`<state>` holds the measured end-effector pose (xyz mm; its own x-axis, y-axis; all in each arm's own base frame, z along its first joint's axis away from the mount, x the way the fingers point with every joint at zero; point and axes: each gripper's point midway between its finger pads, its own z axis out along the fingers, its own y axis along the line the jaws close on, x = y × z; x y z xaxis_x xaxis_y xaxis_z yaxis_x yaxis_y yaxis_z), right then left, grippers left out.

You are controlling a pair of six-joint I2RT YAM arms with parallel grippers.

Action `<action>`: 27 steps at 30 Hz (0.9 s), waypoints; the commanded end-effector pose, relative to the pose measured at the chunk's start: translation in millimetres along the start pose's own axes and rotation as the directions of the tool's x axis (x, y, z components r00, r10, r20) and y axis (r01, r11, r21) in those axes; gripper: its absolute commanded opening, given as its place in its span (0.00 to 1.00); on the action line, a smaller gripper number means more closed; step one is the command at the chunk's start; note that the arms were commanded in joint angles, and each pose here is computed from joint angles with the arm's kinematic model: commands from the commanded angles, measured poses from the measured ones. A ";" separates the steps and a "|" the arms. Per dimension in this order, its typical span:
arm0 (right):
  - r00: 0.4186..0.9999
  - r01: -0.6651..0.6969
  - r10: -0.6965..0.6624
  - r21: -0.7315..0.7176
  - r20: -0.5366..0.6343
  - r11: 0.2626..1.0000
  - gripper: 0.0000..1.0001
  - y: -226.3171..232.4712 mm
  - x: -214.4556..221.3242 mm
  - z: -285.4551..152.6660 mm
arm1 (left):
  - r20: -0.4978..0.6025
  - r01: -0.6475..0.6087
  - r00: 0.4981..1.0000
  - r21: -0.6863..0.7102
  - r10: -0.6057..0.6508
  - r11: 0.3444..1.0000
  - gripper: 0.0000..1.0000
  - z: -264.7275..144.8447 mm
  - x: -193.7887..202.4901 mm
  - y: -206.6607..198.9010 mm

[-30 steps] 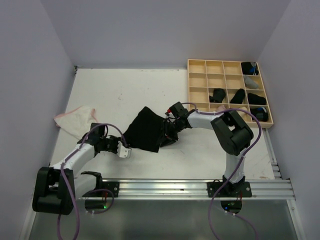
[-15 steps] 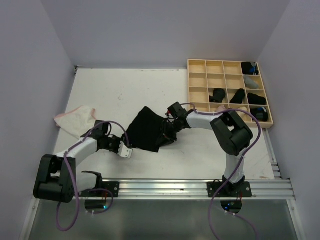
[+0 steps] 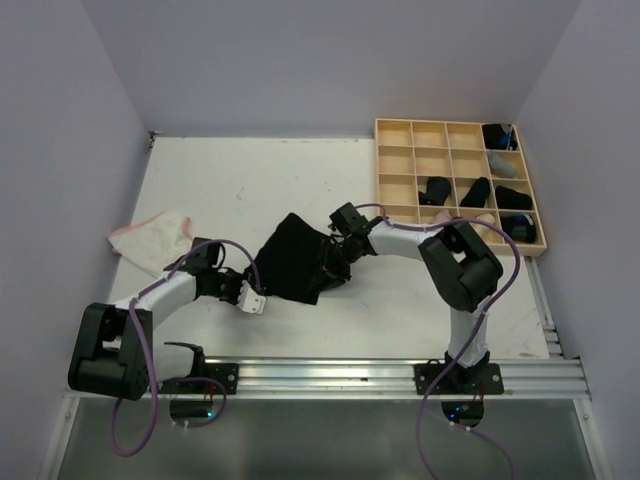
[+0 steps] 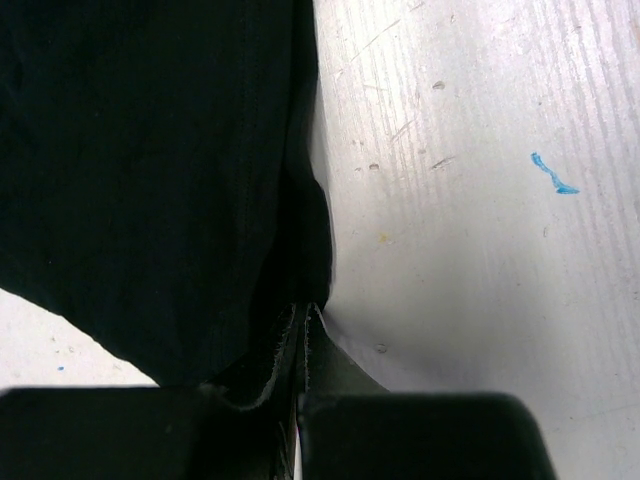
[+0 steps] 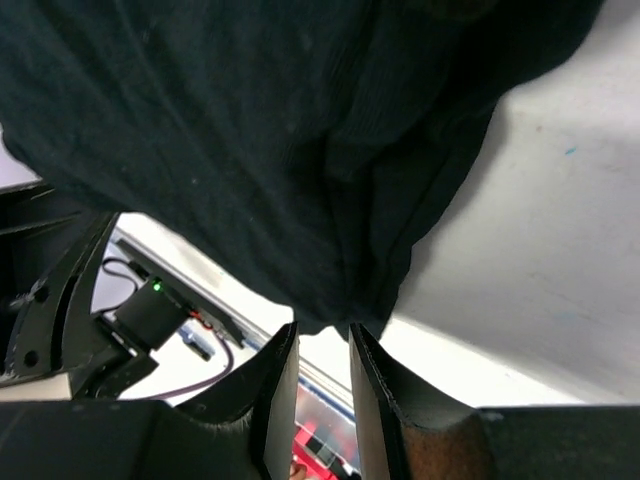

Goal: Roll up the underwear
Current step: Fold the underwear

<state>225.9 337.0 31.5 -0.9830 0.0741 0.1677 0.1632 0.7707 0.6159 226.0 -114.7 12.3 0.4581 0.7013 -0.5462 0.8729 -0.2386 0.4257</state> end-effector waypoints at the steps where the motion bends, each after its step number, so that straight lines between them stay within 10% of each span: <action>1: 1.000 0.001 -0.001 0.025 0.015 1.000 0.31 5.8 -5.2 0.9 | -0.012 -0.007 1.000 0.010 0.007 1.000 0.00 -0.5 1.7 3.0; 27: 0.995 0.070 -0.075 0.065 0.073 0.995 0.00 12.1 -22.4 -13.7 | -0.047 0.000 0.999 0.013 0.000 1.000 0.00 -1.4 9.1 2.5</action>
<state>235.9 336.2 18.4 -0.9876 0.0642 0.1430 0.1335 0.8227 0.5526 228.9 -113.5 12.1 0.4582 0.7081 -0.5373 0.8717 -0.2398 0.4274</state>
